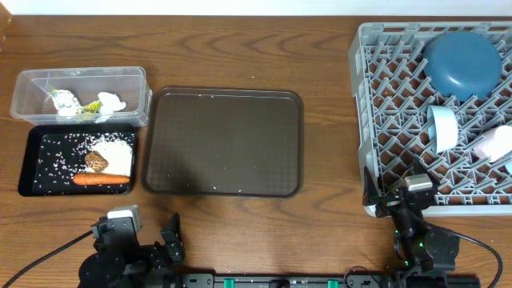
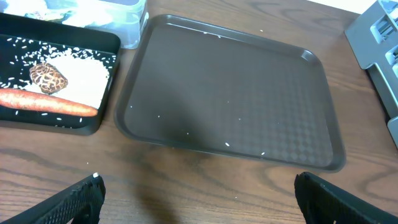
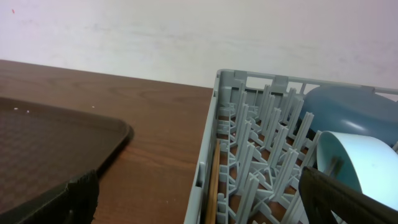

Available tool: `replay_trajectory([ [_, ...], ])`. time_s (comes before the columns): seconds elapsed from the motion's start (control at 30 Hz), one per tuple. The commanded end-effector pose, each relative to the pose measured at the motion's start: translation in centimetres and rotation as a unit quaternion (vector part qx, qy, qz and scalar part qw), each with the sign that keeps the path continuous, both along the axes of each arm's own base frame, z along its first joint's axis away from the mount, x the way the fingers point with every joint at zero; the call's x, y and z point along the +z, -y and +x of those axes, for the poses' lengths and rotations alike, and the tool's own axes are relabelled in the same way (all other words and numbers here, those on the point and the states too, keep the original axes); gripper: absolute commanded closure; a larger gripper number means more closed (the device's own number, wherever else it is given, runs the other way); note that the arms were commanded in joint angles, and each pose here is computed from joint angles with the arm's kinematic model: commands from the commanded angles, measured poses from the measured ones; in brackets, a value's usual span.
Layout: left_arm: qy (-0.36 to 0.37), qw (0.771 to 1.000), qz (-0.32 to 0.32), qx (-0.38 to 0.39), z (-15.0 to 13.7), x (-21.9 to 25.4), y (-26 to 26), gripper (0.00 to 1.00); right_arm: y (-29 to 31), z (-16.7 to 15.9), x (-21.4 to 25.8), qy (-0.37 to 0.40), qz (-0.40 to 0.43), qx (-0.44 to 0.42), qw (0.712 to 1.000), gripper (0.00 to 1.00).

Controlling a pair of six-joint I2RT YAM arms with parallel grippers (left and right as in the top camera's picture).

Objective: Sort waste into correct bins and load items into the dishwasher rack

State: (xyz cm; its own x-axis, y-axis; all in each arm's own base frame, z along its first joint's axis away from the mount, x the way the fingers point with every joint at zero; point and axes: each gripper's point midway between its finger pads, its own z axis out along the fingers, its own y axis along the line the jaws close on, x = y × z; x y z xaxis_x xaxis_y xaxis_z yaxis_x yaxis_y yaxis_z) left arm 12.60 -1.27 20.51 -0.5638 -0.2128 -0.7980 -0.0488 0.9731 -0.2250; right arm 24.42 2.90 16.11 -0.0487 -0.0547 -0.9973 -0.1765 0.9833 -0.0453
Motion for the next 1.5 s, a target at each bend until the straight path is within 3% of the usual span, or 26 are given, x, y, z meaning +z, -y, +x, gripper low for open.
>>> replay_trajectory([
  [0.0,-0.001,1.0,0.002,0.004,0.0,-0.1,-0.2,0.02,-0.2,0.0,0.0,0.001,-0.006,0.004,1.0,0.01],
  [0.4,0.019,0.999,0.011,0.033,0.9,-0.4,-1.0,0.02,-0.2,0.0,0.0,0.001,-0.006,0.004,1.0,0.01],
  [0.7,0.095,0.993,0.012,0.064,6.9,-5.1,-1.8,0.02,-0.2,0.0,0.0,0.001,-0.006,0.004,1.0,0.01],
  [0.93,0.226,0.973,-0.002,0.056,11.8,-6.3,-1.4,0.02,-0.2,0.0,0.0,0.001,-0.006,0.004,1.0,0.01],
  [1.47,0.218,0.974,0.004,0.054,11.8,-6.8,-1.4,0.02,-0.2,0.0,0.0,0.001,-0.006,0.004,1.0,0.01],
])
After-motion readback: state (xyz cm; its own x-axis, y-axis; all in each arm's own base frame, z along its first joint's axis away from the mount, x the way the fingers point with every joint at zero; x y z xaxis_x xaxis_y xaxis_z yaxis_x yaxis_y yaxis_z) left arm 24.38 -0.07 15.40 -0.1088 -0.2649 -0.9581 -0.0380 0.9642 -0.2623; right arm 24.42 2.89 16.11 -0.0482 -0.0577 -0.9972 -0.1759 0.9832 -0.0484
